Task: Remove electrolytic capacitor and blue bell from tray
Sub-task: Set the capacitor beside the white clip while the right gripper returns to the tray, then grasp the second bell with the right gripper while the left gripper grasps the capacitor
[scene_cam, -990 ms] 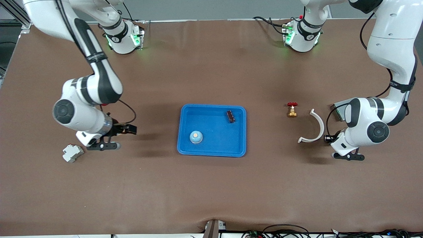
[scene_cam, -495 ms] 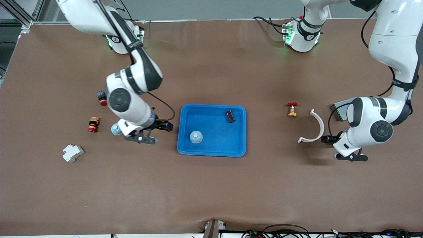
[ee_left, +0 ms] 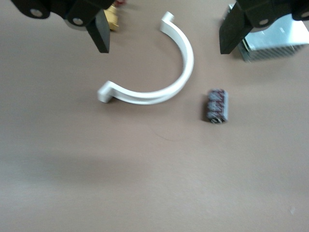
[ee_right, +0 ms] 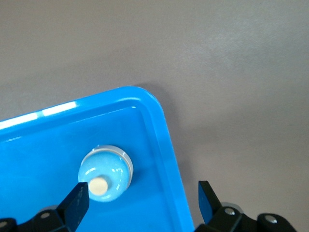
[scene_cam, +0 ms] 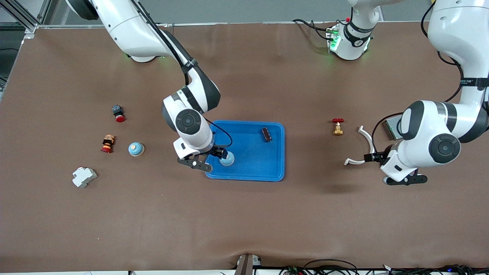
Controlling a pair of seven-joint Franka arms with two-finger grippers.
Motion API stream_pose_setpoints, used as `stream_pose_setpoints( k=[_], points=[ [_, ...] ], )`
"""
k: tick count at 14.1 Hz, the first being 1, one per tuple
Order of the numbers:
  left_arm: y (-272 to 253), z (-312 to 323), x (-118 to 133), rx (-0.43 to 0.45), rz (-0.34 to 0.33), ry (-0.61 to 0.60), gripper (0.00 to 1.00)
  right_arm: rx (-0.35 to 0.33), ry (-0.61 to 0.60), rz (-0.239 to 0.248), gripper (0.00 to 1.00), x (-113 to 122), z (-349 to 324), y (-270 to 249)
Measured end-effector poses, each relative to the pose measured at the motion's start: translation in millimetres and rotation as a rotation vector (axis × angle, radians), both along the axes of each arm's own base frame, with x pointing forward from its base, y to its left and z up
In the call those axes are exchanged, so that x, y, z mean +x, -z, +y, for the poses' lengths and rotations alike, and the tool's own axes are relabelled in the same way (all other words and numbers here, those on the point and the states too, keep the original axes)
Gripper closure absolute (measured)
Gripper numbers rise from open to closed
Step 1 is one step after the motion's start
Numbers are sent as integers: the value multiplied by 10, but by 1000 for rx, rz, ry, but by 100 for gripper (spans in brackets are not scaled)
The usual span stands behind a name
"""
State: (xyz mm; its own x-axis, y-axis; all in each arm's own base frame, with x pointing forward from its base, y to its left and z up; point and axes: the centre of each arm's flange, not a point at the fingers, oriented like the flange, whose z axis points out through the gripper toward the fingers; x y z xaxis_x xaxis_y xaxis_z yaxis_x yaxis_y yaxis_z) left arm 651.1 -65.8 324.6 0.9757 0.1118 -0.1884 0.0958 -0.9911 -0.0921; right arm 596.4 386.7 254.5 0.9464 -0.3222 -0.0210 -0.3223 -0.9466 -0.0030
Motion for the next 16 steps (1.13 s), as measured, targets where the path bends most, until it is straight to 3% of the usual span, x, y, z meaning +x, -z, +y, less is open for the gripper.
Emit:
stream_pose_setpoints(
  k=[5, 10, 16],
  points=[
    [-235, -858, -123, 3, -21, -222, 0, 4, 45, -8, 0, 12, 251, 140],
    [-392, -1548, -314, 1, -32, -427, 0, -9, 59, -40, 0, -129, 529, 426],
    [-336, -2400, -587, 13, -43, -569, 0, -7, 66, -48, 0, -155, 589, 642]
  ],
)
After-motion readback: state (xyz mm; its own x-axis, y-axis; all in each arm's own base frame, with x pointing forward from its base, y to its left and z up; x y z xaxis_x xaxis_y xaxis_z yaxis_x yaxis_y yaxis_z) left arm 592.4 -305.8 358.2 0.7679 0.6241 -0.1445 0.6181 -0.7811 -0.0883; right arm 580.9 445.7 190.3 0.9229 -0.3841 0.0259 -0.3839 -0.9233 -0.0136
